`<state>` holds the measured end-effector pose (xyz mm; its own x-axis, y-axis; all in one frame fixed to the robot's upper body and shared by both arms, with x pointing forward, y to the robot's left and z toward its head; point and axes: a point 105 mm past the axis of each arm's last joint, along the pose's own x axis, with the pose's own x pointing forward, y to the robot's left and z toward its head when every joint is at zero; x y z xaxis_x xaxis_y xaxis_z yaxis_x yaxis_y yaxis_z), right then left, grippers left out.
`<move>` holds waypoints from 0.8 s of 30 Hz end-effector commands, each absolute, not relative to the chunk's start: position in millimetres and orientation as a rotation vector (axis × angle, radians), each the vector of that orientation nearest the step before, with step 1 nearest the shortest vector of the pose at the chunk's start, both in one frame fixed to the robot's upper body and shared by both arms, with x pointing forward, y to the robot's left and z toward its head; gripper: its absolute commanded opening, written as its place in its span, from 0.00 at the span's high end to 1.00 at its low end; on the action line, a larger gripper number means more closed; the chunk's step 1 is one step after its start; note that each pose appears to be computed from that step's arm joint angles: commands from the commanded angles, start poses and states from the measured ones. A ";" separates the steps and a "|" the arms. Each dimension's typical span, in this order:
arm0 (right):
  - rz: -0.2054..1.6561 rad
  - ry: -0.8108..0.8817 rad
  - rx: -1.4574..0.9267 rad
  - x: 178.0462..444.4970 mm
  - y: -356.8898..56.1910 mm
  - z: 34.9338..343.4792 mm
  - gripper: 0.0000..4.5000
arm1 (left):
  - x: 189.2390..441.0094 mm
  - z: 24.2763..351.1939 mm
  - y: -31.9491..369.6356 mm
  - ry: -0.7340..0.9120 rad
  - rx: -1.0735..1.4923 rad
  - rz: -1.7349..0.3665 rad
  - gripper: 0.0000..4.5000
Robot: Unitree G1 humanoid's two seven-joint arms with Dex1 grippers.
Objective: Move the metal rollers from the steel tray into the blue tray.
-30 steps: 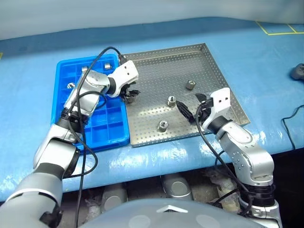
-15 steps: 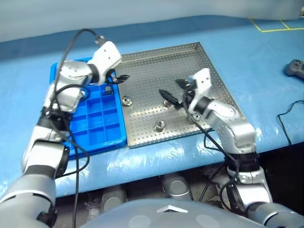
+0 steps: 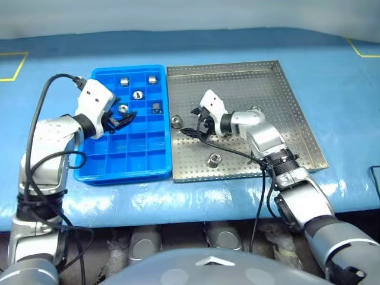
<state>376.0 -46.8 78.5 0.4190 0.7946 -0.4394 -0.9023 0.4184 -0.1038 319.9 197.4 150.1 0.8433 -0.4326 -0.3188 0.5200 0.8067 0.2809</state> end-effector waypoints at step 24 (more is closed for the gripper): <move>0.926 0.182 -0.324 403.9 -57.0 114.7 0.61 | 316.7 161.8 206.6 0.200 0.351 -0.441 0.27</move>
<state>399.0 -57.2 87.7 0.5482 0.7503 -0.3694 -0.8312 0.5377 -0.1414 315.3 199.0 148.4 0.8632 -0.4024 -0.3049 0.4817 0.8373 0.2586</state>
